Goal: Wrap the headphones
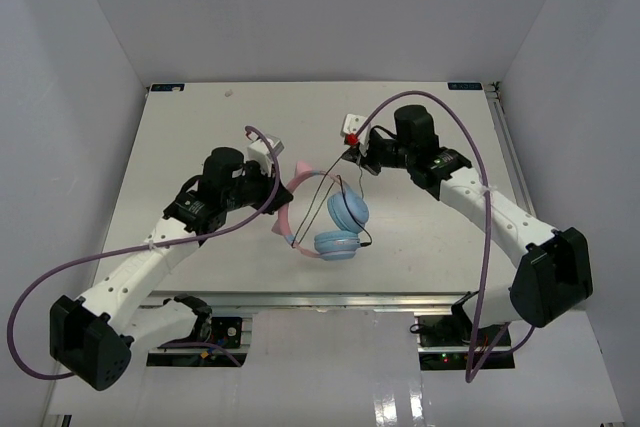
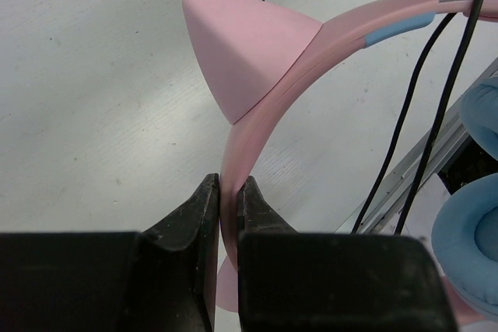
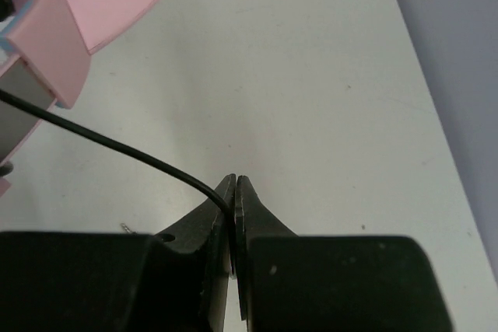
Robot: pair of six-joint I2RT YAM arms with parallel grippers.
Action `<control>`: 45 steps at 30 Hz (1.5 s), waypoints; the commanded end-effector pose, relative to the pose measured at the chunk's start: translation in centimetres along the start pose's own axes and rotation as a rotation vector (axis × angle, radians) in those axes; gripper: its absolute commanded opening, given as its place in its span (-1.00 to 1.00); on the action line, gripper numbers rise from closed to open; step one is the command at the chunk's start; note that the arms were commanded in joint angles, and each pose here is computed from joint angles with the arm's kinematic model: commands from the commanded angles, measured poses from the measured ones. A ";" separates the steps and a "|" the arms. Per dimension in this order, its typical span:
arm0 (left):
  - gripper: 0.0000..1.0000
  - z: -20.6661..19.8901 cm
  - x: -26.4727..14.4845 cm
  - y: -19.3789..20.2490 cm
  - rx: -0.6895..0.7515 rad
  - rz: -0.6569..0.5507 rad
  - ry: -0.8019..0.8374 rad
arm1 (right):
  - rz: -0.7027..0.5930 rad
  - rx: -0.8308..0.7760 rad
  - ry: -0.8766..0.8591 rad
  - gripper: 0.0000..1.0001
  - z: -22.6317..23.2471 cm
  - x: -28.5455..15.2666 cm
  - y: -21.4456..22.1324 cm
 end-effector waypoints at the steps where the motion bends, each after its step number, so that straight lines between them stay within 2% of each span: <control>1: -1.00 -3.3 -2.3 -4.4 0.022 -0.122 0.095 | -0.180 0.180 -0.156 -0.84 1.7 -0.2 -1.5; 4: -1.00 -4.2 -2.8 -6.4 -0.012 -0.162 0.099 | -0.292 0.294 -0.322 -0.82 4.8 -0.1 -2.1; 9: -1.00 -6.0 -3.9 -10.3 -0.057 -0.228 0.116 | -0.416 0.426 -0.454 -0.76 7.1 -0.7 -3.7; 16: -1.00 -7.9 -4.7 -14.2 -0.124 -0.290 0.148 | -0.486 0.505 -0.523 -0.56 9.3 -0.8 -5.3; 21: -1.00 -9.1 -5.4 -16.6 -0.149 -0.331 0.173 | -0.507 0.555 -0.567 -0.32 10.9 -0.5 -6.0; 23: -1.00 -9.4 -5.7 -17.3 -0.158 -0.347 0.172 | -0.514 0.556 -0.571 -0.31 11.1 -0.4 -6.2; 27: -1.00 -9.3 -6.3 -18.5 -0.189 -0.396 0.144 | -0.537 0.611 -0.578 -0.44 11.6 -0.5 -6.6; 30: -1.00 -8.5 -6.6 -19.2 -0.229 -0.441 0.090 | -0.548 0.621 -0.565 -0.70 11.8 -0.6 -6.9; 34: -1.00 -5.5 -7.6 -20.4 -0.325 -0.577 -0.086 | -0.529 0.613 -0.525 -0.69 12.2 -0.7 -6.3; 39: -1.00 -3.0 -8.0 -20.6 -0.411 -0.674 -0.199 | -0.491 0.599 -0.459 -0.67 12.5 -1.1 -5.6; 42: -1.00 -1.8 -7.7 -20.5 -0.451 -0.713 -0.247 | -0.467 0.580 -0.413 -0.84 12.1 -1.0 -5.2; 45: -1.00 -0.9 -7.2 -20.4 -0.473 -0.730 -0.285 | -0.404 0.593 -0.378 -0.85 11.8 -0.6 -4.3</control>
Point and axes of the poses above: each gripper's point midway between its finger pads, its own x axis out along the fingers, its own z axis along the line the jaws close on, y = z × x, the point moved 2 cm from there along -x, back along the fingers, and after that the axes turned 10 degrees about -x, right-handed, at the moved point
